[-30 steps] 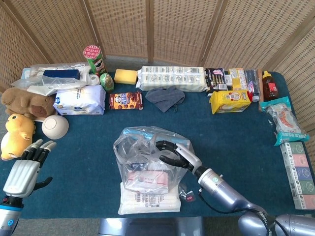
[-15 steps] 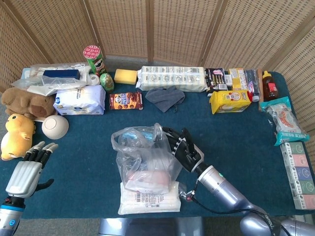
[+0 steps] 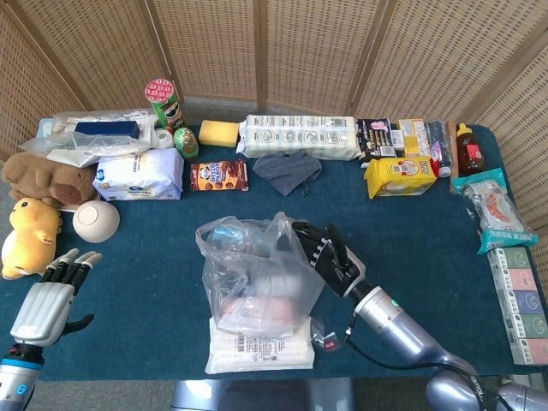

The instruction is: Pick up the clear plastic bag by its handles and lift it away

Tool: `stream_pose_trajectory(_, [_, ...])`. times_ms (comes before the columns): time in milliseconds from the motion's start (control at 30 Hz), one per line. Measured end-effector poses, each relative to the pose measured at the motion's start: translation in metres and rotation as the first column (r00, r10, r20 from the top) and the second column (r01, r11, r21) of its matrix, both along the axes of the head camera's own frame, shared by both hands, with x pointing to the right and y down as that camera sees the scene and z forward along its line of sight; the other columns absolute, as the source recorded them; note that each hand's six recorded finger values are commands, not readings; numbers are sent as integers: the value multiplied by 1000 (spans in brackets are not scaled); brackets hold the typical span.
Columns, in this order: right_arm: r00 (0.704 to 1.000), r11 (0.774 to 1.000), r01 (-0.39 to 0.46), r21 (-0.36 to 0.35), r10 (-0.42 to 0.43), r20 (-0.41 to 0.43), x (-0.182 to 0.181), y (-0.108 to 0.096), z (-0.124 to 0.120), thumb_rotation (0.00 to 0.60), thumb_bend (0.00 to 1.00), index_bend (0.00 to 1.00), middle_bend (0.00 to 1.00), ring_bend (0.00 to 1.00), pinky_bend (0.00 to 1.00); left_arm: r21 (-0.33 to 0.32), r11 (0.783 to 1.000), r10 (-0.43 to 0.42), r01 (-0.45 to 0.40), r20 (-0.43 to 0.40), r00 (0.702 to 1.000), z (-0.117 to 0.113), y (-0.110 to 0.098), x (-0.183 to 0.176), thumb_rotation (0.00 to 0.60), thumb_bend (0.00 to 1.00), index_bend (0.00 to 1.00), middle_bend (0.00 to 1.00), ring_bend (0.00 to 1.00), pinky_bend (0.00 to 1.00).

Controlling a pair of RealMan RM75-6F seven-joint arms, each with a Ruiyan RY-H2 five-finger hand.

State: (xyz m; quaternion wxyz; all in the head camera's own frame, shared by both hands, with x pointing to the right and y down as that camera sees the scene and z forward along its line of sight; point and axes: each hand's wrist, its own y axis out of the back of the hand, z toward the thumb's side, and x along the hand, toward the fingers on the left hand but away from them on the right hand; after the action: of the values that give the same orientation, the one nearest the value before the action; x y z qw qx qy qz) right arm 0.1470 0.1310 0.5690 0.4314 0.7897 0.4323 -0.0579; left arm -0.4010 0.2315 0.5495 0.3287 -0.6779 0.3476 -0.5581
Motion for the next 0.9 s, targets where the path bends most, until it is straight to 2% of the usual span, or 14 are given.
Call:
stream_pose_trajectory(233, [981,983,129,128,-107,-165,-1,3,13,183,74,304,302,240,164,-11,1000,-10,10,9,1000,1,1,-4,600,74,78,137,34,99])
stream_pose_trajectory(433, [970,976,169,140,-140,-198,-9,6,17,185,69,339,312,259,184,-21,1000,-10,10,7,1000,4,0,-3,600,73,78,138,34,99])
stream_pose_trajectory(533, [970,976,181,120,-158,-183,-17,9,16,184,69,352,394,382,241,-23,1000,-10,11,5,1000,5,0,-3,600,73,78,138,34,99])
stream_pose_trajectory(600, [972,978,183,95,-166,-163,-22,11,15,186,70,391,476,513,356,-23,1000,-12,12,6,1000,5,0,-4,600,73,77,138,34,99])
stream_pose_trajectory(700, [976,982,184,47,-176,-130,-30,13,14,186,79,451,568,622,555,-22,1000,-14,15,9,1000,4,-1,-5,600,73,78,137,34,99])
stream_pose_trajectory(767, [978,983,182,7,-180,-104,-35,12,13,192,92,482,613,672,636,-22,1000,-17,17,10,1000,4,-1,-6,600,74,77,138,34,99])
stream_pose_trajectory(833, [982,984,174,-32,-176,-74,-40,11,10,228,106,502,649,717,697,-26,999,-21,21,11,1000,5,-1,-7,600,73,77,138,34,99])
stream_pose_trajectory(900, [986,984,158,-86,-161,-30,-43,8,4,299,114,515,669,741,739,-30,999,-23,23,11,1000,6,0,-7,600,73,77,138,34,99])
